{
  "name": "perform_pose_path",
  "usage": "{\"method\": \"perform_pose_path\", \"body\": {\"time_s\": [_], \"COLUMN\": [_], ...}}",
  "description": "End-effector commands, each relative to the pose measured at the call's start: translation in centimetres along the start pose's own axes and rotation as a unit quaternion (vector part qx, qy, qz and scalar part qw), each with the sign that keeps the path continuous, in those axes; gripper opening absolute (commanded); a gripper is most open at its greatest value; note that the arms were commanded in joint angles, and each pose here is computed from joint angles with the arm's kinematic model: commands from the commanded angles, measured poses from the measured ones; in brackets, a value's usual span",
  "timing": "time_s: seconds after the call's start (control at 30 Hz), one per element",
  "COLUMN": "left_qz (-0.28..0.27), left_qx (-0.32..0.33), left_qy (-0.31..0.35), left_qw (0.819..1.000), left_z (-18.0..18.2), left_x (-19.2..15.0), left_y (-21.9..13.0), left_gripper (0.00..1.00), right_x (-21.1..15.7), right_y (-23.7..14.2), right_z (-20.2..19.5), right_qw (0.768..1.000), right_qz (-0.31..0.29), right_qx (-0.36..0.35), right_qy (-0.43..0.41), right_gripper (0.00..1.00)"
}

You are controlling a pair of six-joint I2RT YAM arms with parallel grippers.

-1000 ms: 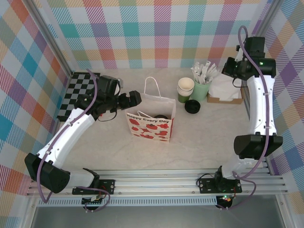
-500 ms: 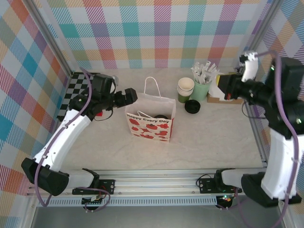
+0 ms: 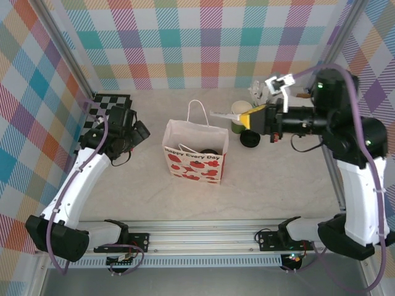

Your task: Pack the takeout coffee

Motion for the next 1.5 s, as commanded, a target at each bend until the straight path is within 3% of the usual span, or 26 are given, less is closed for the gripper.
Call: {"method": "perform_pose_path", "body": {"time_s": [0.0, 0.2, 0.53, 0.63, 0.73, 0.83, 1.0, 1.03, 1.17, 1.23, 1.47], "left_qz": [0.030, 0.098, 0.163, 0.172, 0.177, 0.169, 0.178, 0.182, 0.187, 0.191, 0.209], "left_qx": [0.042, 0.037, 0.015, 0.023, 0.028, 0.037, 0.045, 0.045, 0.050, 0.046, 0.022], "left_qy": [-0.031, -0.046, -0.052, -0.042, -0.035, -0.032, -0.024, -0.022, -0.019, -0.023, -0.037], "left_qw": [0.998, 0.993, 0.985, 0.984, 0.983, 0.984, 0.983, 0.982, 0.981, 0.980, 0.977], "left_z": [1.0, 0.5, -1.3, -1.6, -1.7, -1.6, -1.8, -1.9, -2.4, -2.6, -4.1], "left_x": [-1.5, -4.3, -8.5, -9.1, -9.5, -9.4, -10.0, -10.2, -11.1, -11.6, -13.1], "left_y": [2.2, 6.3, 10.3, 11.0, 11.5, 11.7, 12.7, 12.9, 13.2, 13.3, 13.0], "left_gripper": [1.00, 1.00, 1.00, 1.00, 1.00, 1.00, 1.00, 1.00, 1.00, 1.00, 1.00], "right_x": [0.0, -0.1, -3.9, -4.8, -5.6, -5.7, -5.8, -5.6, -4.9, -5.3, -6.2], "right_y": [3.1, 6.6, 17.5, 18.9, 18.2, 16.3, 13.4, 12.6, 7.7, 5.9, 2.9], "right_z": [-1.4, -2.8, -9.8, -11.3, -12.6, -13.2, -12.9, -13.3, -17.0, -18.9, -24.1], "right_qw": [0.999, 0.995, 0.972, 0.966, 0.961, 0.957, 0.960, 0.958, 0.931, 0.920, 0.872], "right_qz": [0.041, 0.096, 0.229, 0.252, 0.251, 0.235, 0.178, 0.155, 0.055, 0.027, -0.023], "right_qx": [-0.006, 0.029, -0.036, -0.045, -0.110, -0.164, -0.209, -0.234, -0.312, -0.313, -0.359], "right_qy": [-0.011, 0.002, 0.038, 0.041, 0.026, 0.032, 0.052, 0.064, 0.183, 0.235, 0.333], "right_gripper": [0.00, 0.00, 0.00, 0.10, 0.19, 0.42, 0.66, 0.74, 0.87, 0.99, 1.00]}}
Point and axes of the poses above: each hand's point on the last joint's axis, 136 mm out from that joint toward the fingers, its own y axis out along the fingers, its own z axis along the line the jaws close on, x = y × z, the point moved 8 cm from there along -y, back along the fingers, and after that the axes turned 12 degrees about y, right-handed, at the moved point
